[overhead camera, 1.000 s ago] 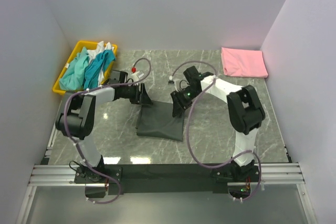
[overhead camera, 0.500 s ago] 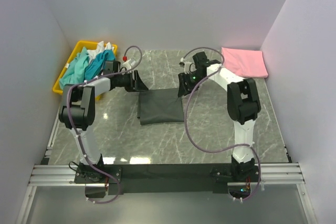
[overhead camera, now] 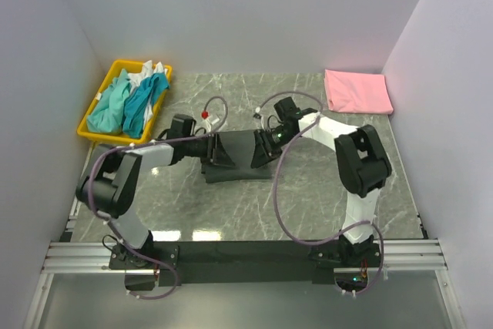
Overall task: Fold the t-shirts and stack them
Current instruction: Fold the tshirt
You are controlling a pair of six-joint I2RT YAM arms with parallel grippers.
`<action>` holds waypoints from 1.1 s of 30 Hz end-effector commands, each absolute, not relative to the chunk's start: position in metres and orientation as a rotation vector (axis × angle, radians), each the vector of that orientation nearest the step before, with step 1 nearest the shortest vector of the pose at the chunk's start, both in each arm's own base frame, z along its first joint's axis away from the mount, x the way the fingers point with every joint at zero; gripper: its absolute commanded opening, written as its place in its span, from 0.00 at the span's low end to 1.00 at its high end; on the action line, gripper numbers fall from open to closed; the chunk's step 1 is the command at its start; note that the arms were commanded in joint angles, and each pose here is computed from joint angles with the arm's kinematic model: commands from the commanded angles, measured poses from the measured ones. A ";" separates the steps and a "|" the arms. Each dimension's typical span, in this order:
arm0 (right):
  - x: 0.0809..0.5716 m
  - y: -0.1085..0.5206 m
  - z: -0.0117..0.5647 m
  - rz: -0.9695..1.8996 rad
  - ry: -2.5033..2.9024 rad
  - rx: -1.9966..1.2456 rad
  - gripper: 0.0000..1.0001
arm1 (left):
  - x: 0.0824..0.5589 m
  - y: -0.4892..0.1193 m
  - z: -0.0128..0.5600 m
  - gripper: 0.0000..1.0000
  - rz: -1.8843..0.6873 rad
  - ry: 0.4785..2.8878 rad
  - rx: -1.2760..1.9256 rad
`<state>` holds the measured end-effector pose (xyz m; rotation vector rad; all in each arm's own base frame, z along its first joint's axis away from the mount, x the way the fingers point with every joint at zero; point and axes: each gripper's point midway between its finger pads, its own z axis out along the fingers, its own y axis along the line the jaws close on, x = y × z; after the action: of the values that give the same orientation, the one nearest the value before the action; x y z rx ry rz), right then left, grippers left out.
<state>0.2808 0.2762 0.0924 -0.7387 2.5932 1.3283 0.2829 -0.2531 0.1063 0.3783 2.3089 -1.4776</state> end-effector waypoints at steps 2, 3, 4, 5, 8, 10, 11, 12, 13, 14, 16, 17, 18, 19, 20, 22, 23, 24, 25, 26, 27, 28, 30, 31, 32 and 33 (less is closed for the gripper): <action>0.283 0.274 0.050 1.317 2.720 -0.613 0.36 | 0.287 -0.257 0.062 0.36 -1.446 2.444 0.233; 0.285 0.270 0.042 1.293 2.750 -0.586 0.36 | 0.285 -0.252 0.048 0.36 -1.397 2.517 0.185; 0.287 0.265 0.027 1.234 2.800 -0.547 0.36 | 0.291 -0.245 0.035 0.35 -1.319 2.555 0.150; 0.288 0.262 0.022 1.213 2.814 -0.530 0.36 | 0.299 -0.239 0.023 0.35 -1.275 2.583 0.137; 0.295 0.257 0.023 1.151 2.814 -0.522 0.36 | 0.308 -0.230 0.018 0.36 -1.270 2.595 0.109; 0.298 0.257 0.043 1.154 2.765 -0.545 0.35 | 0.306 -0.231 0.029 0.39 -1.309 2.558 0.165; 0.297 0.258 0.054 1.180 2.734 -0.557 0.35 | 0.300 -0.236 0.051 0.41 -1.370 2.493 0.241; 0.294 0.256 0.062 1.195 2.716 -0.559 0.35 | 0.296 -0.238 0.064 0.43 -1.384 2.454 0.281; 0.296 0.253 0.086 1.207 2.643 -0.554 0.35 | 0.294 -0.239 0.075 0.48 -1.378 2.411 0.331; 0.288 0.248 0.090 1.222 2.633 -0.539 0.36 | 0.284 -0.241 0.098 0.49 -1.352 2.341 0.442; 0.293 0.235 0.120 1.190 2.517 -0.481 0.39 | 0.277 -0.243 0.118 0.52 -1.268 2.272 0.561; 0.292 0.231 0.127 1.185 2.493 -0.452 0.41 | 0.267 -0.250 0.136 0.52 -1.189 2.189 0.715; 0.286 0.221 0.118 1.148 2.517 -0.399 0.45 | 0.273 -0.248 0.136 0.53 -1.045 2.171 0.751; 0.291 0.216 0.132 1.126 2.458 -0.348 0.48 | 0.273 -0.251 0.142 0.55 -0.954 2.099 0.857; 0.288 0.210 0.126 1.107 2.468 -0.298 0.55 | 0.263 -0.262 0.149 0.56 -0.905 2.028 0.962; 0.294 0.202 0.128 1.076 2.448 -0.191 0.60 | 0.270 -0.263 0.145 0.57 -0.713 1.994 1.021; 0.295 0.198 0.123 1.075 2.457 -0.142 0.64 | 0.262 -0.274 0.140 0.57 -0.653 1.946 1.126; 0.296 0.197 0.119 1.083 2.466 -0.112 0.65 | 0.265 -0.275 0.136 0.58 -0.571 1.930 1.150; 0.297 0.199 0.119 1.118 2.466 -0.087 0.66 | 0.264 -0.277 0.132 0.58 -0.510 1.888 1.213; 0.299 0.198 0.117 1.132 2.475 -0.062 0.66 | 0.255 -0.289 0.127 0.58 -0.486 1.847 1.280; 0.301 0.197 0.111 1.149 2.491 -0.029 0.66 | 0.253 -0.293 0.124 0.60 -0.451 1.811 1.315; 0.303 0.199 0.110 1.173 2.492 -0.009 0.66 | 0.261 -0.295 0.124 0.60 -0.362 1.745 1.338; 0.305 0.200 0.103 1.192 2.514 0.019 0.66 | 0.252 -0.311 0.118 0.61 -0.326 1.672 1.411; 0.306 0.201 0.100 1.203 2.519 0.035 0.66 | 0.257 -0.316 0.119 0.61 -0.277 1.624 1.420; 0.304 0.202 0.098 1.218 2.523 0.038 0.66 | 0.253 -0.324 0.111 0.61 -0.268 1.607 1.454; 0.306 0.202 0.095 1.226 2.520 0.056 0.67 | 0.252 -0.328 0.108 0.61 -0.259 1.593 1.469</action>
<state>0.2955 0.1966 0.0872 0.0195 2.5809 1.1608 0.2278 -0.3177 0.0978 1.4427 1.7578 -0.4548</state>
